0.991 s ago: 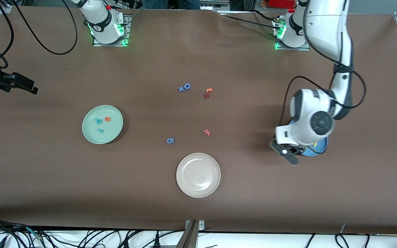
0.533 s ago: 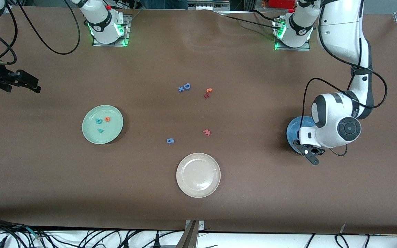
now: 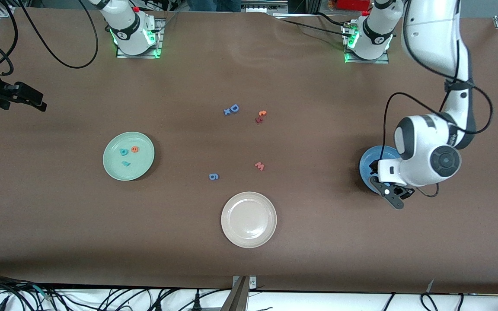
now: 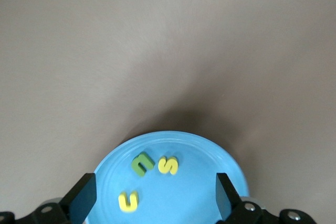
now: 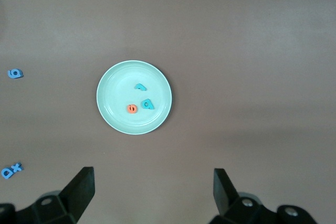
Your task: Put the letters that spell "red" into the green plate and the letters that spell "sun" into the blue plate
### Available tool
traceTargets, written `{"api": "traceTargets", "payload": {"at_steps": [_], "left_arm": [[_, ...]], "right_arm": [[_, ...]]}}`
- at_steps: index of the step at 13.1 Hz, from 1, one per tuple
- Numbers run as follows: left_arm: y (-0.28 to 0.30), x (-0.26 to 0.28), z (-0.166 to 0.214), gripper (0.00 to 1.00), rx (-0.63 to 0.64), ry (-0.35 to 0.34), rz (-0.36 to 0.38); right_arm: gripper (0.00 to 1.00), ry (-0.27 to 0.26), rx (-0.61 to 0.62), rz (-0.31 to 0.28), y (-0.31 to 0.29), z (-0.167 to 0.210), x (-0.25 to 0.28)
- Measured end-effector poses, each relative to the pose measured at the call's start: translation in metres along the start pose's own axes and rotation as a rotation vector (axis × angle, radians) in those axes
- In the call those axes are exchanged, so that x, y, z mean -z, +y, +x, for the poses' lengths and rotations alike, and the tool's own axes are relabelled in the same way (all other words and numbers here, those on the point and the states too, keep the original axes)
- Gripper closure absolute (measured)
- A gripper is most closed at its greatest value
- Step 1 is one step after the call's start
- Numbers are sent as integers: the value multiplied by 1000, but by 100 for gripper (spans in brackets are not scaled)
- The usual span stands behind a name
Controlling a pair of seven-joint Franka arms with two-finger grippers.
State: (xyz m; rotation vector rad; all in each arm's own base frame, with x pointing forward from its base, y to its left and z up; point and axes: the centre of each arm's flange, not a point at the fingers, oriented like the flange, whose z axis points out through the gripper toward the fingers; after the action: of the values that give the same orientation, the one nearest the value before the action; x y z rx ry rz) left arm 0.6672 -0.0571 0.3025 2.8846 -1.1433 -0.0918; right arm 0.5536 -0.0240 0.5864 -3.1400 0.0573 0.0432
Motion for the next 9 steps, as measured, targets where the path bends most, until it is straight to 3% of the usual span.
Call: {"api": "traceTargets", "payload": {"at_steps": [3, 5, 9], "left_arm": [[6, 100, -20, 0, 250, 107, -49], [15, 152, -34, 0, 348, 166, -88], [48, 216, -40, 0, 398, 171, 31]], "right_arm": [[0, -2, 2, 0, -1, 0, 0], [0, 1, 6, 0, -4, 0, 2], [0, 9, 13, 0, -7, 1, 5]]}}
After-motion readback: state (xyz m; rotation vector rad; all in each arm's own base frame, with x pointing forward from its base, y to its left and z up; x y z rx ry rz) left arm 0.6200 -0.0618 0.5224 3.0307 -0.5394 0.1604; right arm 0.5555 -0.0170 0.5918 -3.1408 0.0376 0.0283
